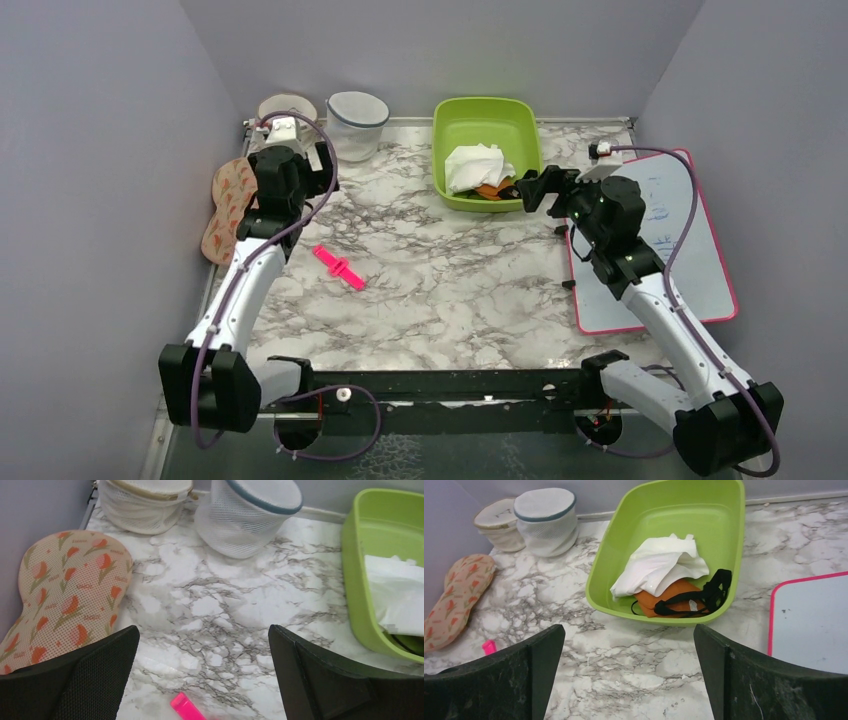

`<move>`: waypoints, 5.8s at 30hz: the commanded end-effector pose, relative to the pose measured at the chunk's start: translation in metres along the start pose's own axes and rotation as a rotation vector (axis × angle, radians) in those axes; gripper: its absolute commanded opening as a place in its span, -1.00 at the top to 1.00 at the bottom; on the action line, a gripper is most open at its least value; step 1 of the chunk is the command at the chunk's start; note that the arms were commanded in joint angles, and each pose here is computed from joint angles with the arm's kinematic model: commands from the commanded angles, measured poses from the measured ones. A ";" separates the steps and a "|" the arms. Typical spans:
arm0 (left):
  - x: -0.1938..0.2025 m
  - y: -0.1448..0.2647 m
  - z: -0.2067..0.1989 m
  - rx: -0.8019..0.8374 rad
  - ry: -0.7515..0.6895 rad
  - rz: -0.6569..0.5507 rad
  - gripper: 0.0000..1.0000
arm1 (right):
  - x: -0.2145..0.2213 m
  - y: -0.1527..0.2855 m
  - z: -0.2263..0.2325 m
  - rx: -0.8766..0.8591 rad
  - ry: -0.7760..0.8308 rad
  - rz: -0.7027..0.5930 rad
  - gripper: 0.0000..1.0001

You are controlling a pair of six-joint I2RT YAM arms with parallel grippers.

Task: Unzip the laundry bag and remove the bra

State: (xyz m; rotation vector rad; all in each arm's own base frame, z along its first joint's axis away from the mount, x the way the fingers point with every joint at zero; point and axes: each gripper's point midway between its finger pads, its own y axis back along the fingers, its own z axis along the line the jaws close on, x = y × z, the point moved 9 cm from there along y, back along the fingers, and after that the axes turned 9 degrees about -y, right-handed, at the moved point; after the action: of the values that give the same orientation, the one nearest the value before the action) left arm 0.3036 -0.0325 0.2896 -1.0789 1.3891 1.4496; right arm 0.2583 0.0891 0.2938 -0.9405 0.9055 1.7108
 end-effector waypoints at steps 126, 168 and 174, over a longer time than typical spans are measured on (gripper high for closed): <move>0.230 0.091 -0.284 1.330 -1.468 -0.349 0.57 | 0.076 -0.012 -0.014 -0.159 -0.104 0.355 -1.00; 0.079 0.065 -0.227 1.012 -0.842 -0.424 1.00 | 0.156 0.000 0.018 -0.878 0.413 -0.172 0.23; 0.079 0.068 -0.227 1.039 -0.837 -0.429 1.00 | 0.152 -0.003 0.020 -0.864 0.384 -0.188 0.26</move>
State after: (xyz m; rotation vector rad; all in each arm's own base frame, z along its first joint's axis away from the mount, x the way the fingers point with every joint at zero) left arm 0.2266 -0.2590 0.2106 0.0082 0.9572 0.6193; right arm 0.2147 0.1633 0.1522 -1.8769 0.2992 1.9006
